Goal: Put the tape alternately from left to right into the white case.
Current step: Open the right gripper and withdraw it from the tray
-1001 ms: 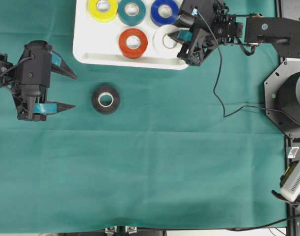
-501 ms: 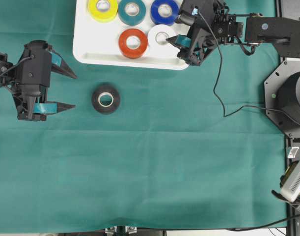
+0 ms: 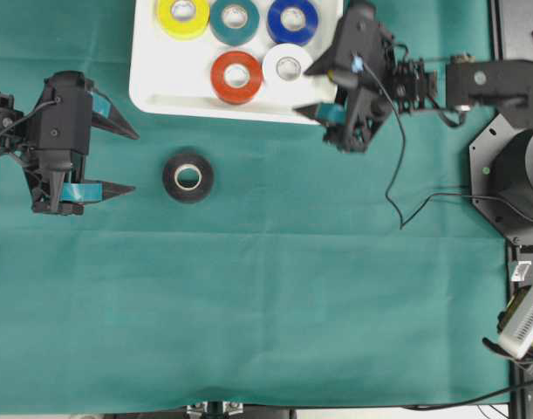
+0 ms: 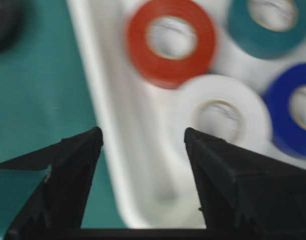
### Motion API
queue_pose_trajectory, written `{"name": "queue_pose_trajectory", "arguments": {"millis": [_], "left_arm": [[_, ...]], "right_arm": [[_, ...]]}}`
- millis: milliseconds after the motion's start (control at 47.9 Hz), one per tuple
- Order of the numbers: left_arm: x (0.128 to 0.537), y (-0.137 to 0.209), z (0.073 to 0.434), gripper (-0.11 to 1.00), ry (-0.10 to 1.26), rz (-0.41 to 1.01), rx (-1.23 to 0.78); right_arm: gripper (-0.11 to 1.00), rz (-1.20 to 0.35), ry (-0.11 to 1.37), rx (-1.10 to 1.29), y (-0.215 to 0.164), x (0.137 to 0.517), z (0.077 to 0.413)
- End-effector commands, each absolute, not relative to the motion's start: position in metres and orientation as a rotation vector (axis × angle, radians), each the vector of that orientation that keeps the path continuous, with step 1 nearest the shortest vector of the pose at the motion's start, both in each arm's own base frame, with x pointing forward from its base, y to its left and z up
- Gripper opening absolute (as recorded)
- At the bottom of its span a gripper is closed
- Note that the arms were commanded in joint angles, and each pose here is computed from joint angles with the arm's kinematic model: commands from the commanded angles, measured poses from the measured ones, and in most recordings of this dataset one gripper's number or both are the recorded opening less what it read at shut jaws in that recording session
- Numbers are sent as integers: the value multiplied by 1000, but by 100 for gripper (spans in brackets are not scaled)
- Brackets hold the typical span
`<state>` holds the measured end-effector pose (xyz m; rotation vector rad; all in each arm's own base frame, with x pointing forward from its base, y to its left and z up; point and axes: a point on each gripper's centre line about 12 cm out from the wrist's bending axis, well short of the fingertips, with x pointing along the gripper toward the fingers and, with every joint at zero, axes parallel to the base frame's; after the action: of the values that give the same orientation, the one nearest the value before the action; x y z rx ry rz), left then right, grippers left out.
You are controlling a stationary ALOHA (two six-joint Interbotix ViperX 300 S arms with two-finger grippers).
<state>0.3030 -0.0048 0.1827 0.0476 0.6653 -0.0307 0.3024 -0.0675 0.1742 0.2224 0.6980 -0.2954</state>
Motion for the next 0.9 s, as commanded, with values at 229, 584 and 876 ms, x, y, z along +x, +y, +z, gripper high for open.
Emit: {"name": "queue_pose_trajectory", "arguments": {"millis": [229,584,876], "left_arm": [[309,-6,194,75,627,-33,49],[309,-6,194,75,627,-32,47],[309,-6,194,75,627,-33,49]], "right_arm": [[76,-148,573,191,-27,301,206],[76,-52,586,159,3,302,204],[76,-25,596,149,11,300,201]]}}
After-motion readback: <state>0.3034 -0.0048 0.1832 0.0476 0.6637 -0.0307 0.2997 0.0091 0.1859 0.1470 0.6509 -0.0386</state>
